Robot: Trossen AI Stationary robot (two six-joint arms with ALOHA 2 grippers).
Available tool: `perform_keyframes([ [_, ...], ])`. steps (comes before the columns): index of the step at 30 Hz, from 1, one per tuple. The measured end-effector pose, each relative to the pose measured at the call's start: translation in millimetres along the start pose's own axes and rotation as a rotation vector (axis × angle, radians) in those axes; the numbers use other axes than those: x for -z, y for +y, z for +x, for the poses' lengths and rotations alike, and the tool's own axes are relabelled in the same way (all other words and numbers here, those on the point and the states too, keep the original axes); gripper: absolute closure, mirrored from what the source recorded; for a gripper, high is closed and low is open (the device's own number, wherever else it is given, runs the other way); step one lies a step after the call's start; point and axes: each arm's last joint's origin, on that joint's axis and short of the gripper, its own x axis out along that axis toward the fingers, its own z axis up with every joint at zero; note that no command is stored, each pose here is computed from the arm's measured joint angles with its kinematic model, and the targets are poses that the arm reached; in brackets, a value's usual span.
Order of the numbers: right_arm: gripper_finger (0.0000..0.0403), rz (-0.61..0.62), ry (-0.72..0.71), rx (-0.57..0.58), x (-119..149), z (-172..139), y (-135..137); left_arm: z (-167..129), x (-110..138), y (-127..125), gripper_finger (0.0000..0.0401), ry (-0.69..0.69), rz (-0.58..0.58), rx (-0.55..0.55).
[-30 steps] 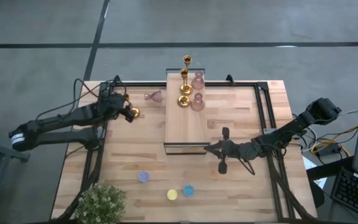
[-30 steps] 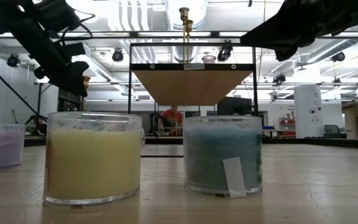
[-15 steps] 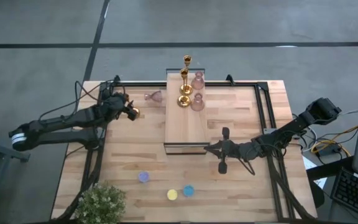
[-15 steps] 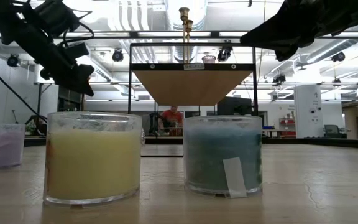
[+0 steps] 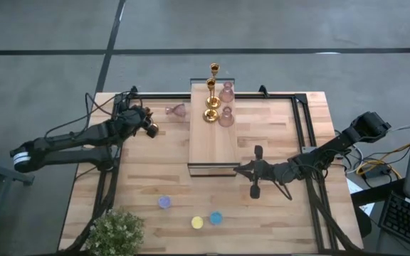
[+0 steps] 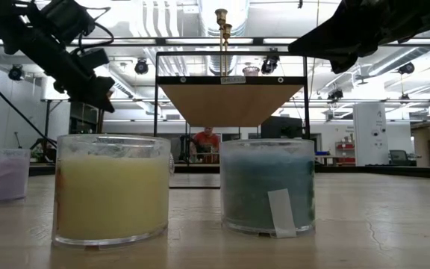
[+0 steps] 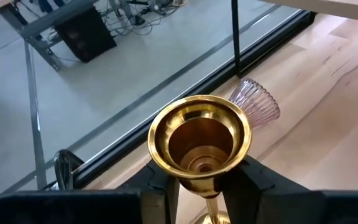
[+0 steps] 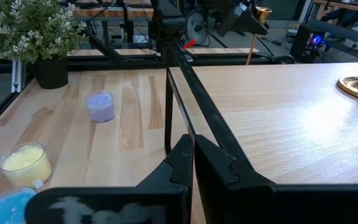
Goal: Pick & Place candle stick holders
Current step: Put the gold candlestick on the shelf
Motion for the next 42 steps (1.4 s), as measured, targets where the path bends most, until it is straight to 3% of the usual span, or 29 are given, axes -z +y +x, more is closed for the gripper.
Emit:
perform_keyframes([
  [15, 0.0394, 0.0, 0.0, 0.001, 0, 0, 0, -10, -24, 1, 0.0308, -0.092, -0.073, 0.175],
  [34, 0.0394, 0.0, 0.0, 0.001, 0, 0, 0, -58, -105, 9, 0.0305, -0.342, -0.134, 0.498],
  [39, 0.0394, 0.0, -0.004, 0.027, 0, 0, -1, -64, -123, -1, 0.0312, -0.375, -0.125, 0.666],
  [42, 0.0394, -0.004, -0.004, 0.028, 0, 0, -1, -61, -132, -10, 0.0315, -0.384, -0.096, 0.697],
])
